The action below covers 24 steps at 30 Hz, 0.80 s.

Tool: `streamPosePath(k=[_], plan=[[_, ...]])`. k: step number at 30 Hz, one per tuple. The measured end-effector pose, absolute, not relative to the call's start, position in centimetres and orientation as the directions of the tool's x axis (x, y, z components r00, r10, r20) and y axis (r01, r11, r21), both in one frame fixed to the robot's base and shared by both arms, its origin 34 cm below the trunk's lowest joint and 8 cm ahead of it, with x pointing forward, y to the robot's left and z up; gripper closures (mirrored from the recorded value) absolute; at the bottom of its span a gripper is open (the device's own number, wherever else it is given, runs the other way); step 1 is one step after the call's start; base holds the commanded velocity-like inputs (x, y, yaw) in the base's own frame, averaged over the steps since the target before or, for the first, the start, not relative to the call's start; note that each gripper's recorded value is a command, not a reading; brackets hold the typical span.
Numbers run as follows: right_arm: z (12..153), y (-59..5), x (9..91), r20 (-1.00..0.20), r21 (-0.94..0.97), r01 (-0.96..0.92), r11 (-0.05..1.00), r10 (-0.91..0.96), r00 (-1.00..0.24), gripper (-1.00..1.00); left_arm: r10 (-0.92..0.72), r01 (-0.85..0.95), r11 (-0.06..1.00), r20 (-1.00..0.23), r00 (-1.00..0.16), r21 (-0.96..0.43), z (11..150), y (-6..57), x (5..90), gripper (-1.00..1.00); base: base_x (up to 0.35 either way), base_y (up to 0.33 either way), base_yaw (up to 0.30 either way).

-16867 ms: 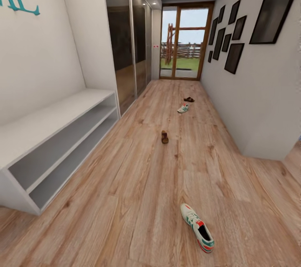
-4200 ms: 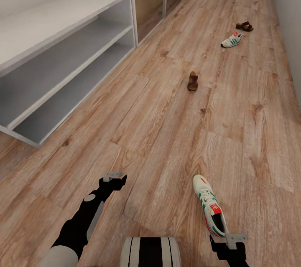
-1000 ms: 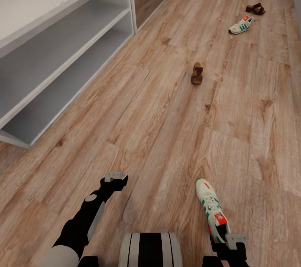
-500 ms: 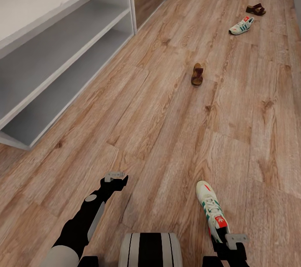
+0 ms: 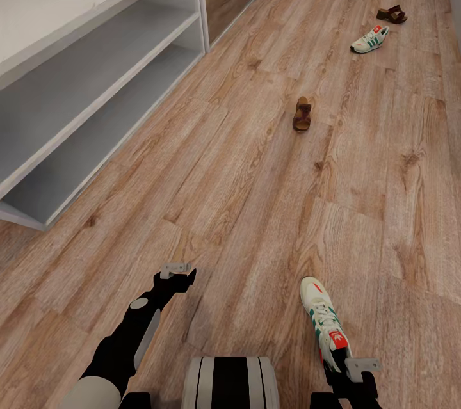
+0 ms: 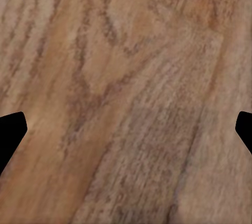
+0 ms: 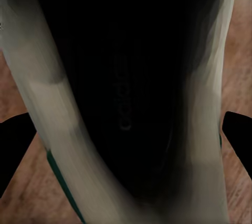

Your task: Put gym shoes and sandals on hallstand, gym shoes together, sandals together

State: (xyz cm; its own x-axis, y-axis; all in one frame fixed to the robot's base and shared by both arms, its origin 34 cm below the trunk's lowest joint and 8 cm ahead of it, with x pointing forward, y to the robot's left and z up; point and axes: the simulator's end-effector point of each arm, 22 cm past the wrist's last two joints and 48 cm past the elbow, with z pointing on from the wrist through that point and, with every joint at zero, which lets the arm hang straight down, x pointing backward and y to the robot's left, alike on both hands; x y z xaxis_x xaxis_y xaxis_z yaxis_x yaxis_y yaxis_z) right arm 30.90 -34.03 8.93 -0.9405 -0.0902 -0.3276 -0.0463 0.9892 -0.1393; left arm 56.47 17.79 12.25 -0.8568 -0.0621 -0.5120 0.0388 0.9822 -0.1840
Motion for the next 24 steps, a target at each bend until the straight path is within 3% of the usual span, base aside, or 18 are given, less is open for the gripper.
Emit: streamPosePath(k=[15, 24], plan=[[10.2, -33.9, 32.9, -0.377, -0.138, -0.043, 0.989, -0.092, -0.922, 1.00, -0.064, 0.041, 0.984, -0.560, -0.826, -0.172, 15.0, 18.7, 58.5, -1.00, 0.000, 0.000, 0.000], [11.3, -33.8, 34.4, -0.411, -0.139, -0.037, 0.990, -0.091, -0.907, 1.00, -0.029, 0.037, 0.992, -0.515, -0.857, -0.118, 14.4, 22.3, 53.7, -1.00, 0.000, 0.000, 0.000]])
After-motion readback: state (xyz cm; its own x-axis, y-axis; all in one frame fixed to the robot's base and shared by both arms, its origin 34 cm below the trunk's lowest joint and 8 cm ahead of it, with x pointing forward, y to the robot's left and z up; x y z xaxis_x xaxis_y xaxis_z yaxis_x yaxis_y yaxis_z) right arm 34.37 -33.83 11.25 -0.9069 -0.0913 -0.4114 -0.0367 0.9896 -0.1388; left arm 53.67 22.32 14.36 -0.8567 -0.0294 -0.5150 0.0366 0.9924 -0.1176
